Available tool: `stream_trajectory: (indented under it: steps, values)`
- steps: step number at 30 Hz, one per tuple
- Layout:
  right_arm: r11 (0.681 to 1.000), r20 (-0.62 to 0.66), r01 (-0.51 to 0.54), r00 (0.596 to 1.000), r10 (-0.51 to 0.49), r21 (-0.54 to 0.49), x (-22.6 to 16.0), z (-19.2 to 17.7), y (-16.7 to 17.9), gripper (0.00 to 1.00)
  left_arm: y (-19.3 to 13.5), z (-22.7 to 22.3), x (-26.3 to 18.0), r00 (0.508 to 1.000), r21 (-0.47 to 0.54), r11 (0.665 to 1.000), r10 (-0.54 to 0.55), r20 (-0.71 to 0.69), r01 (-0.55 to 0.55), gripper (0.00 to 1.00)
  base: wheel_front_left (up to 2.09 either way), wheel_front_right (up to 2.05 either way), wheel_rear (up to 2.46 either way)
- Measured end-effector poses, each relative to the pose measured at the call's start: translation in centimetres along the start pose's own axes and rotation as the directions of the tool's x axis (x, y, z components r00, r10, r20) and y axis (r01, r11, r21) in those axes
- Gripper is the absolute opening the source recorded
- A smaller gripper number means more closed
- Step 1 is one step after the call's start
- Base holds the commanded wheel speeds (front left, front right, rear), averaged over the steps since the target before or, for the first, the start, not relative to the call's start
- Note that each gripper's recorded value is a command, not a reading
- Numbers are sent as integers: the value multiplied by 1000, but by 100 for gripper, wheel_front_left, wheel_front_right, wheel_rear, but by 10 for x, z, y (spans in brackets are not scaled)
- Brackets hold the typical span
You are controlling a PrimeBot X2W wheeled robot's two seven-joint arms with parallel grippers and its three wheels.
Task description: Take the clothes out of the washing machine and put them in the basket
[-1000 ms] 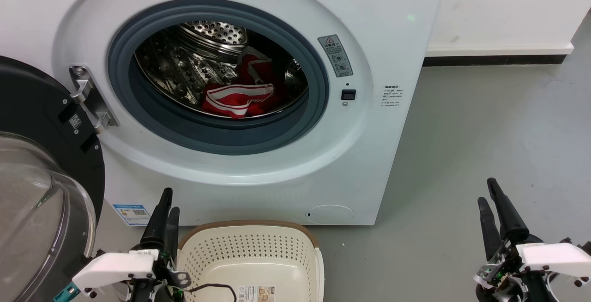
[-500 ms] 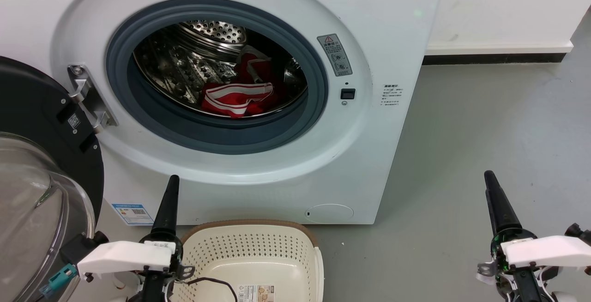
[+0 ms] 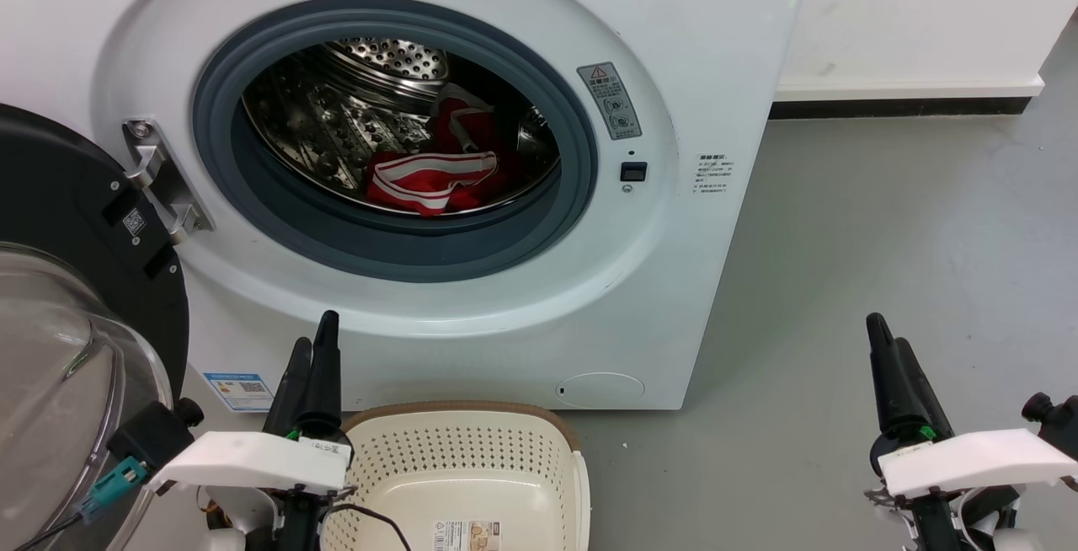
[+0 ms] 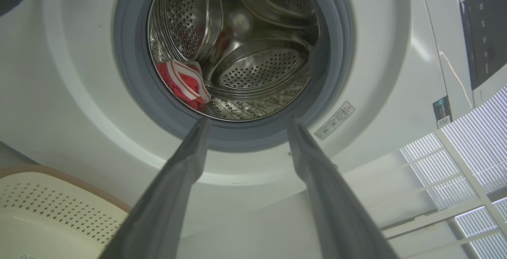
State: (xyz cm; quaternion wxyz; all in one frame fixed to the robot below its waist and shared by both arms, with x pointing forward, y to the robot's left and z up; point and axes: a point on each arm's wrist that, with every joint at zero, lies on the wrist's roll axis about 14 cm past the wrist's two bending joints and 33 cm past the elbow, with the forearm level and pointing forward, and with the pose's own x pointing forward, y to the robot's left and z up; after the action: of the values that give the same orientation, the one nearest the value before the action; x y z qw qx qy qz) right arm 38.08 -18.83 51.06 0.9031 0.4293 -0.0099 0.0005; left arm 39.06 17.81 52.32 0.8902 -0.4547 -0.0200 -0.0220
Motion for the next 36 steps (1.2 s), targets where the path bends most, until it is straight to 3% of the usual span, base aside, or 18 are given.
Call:
stream_trajectory:
  steps: [15,36]
  values:
    - [965,-10,-14,1000,12,-261,-6,-1,1,100,-8,1,0,999,278,960,-37,6,34,100,0,0,0]
    - [852,-35,-67,998,57,-520,-10,-3,13,100,-16,0,0,997,534,844,-78,8,62,100,0,0,0]
